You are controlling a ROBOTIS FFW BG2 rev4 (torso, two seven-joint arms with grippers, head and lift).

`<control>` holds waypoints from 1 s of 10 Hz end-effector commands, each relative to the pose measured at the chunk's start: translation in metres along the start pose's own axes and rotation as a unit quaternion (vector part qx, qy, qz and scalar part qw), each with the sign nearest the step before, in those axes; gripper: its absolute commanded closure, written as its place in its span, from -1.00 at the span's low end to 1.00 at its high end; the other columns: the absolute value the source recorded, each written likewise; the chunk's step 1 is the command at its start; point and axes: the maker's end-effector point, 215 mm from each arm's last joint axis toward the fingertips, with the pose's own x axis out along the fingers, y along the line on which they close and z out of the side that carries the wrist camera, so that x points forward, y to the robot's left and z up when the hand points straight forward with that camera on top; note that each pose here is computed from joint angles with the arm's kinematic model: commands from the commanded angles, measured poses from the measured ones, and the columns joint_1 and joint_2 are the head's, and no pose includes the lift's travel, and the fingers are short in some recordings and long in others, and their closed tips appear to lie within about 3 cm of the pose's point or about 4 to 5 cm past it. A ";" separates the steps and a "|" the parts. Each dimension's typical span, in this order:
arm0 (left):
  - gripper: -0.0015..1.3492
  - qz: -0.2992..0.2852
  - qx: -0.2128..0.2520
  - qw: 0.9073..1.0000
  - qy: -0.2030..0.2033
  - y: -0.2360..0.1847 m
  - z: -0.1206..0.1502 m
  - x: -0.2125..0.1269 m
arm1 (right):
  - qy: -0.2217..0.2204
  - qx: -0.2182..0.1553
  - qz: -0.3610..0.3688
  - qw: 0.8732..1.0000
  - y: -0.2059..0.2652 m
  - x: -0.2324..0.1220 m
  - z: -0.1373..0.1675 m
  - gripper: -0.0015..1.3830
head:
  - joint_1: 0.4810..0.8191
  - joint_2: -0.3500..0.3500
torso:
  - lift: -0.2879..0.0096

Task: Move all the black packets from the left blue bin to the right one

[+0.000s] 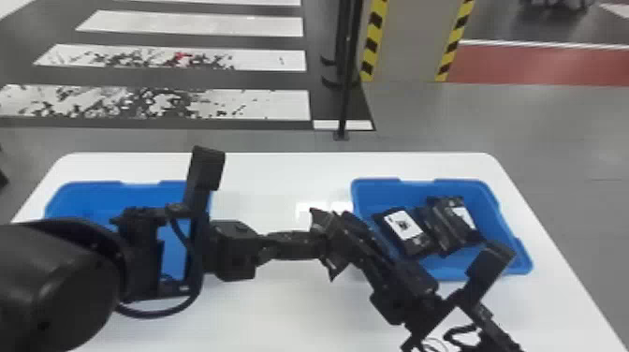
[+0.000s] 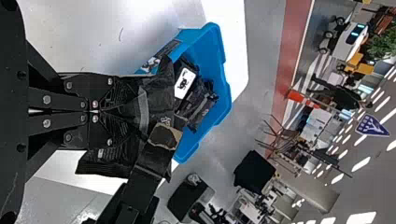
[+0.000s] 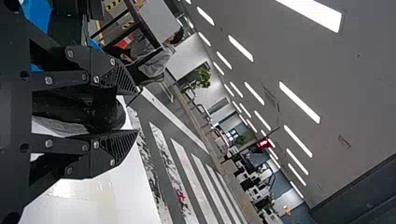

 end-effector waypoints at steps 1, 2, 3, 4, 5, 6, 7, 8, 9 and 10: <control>0.78 -0.002 0.003 1.000 -0.004 -0.001 0.003 0.000 | 0.004 0.008 0.003 1.000 0.002 0.000 -0.004 0.85 | 0.27 -0.16 | -0.01; 0.60 0.001 0.008 1.000 -0.019 -0.001 0.010 0.000 | 0.001 0.014 0.001 1.000 0.000 -0.001 -0.002 0.85 | 0.27 -0.16 | -0.01; -0.26 0.007 0.008 0.999 -0.031 0.002 0.012 -0.004 | -0.002 0.010 -0.007 1.000 -0.011 -0.001 0.003 0.85 | 0.27 -0.16 | -0.01; -0.81 0.012 0.009 0.999 -0.047 0.002 0.014 -0.010 | -0.010 0.000 -0.016 1.000 -0.025 0.001 0.016 0.85 | 0.27 -0.17 | -0.01; -0.89 0.018 0.007 0.998 -0.058 -0.001 0.011 -0.020 | -0.020 -0.011 -0.031 0.999 -0.046 0.002 0.030 0.85 | 0.27 -0.19 | -0.01; -0.77 0.023 0.009 0.997 -0.079 -0.008 0.009 -0.032 | -0.030 -0.022 -0.046 0.998 -0.068 0.003 0.046 0.85 | 0.27 -0.24 | -0.01; -0.74 0.030 0.011 0.995 -0.097 -0.019 0.008 -0.045 | -0.034 -0.025 -0.063 0.997 -0.090 0.005 0.053 0.85 | 0.27 -0.28 | -0.01; -0.74 0.040 0.006 0.993 -0.109 -0.029 0.004 -0.059 | -0.036 -0.031 -0.092 0.995 -0.125 0.002 0.057 0.85 | 0.27 -0.33 | -0.01; -0.73 0.044 -0.001 0.993 -0.113 -0.034 -0.002 -0.066 | -0.035 -0.043 -0.120 0.991 -0.153 -0.004 0.064 0.85 | 0.27 -0.36 | -0.01; -0.73 0.041 -0.011 0.993 -0.114 -0.040 -0.009 -0.067 | -0.028 -0.060 -0.151 0.986 -0.185 -0.014 0.070 0.85 | 0.27 -0.43 | -0.01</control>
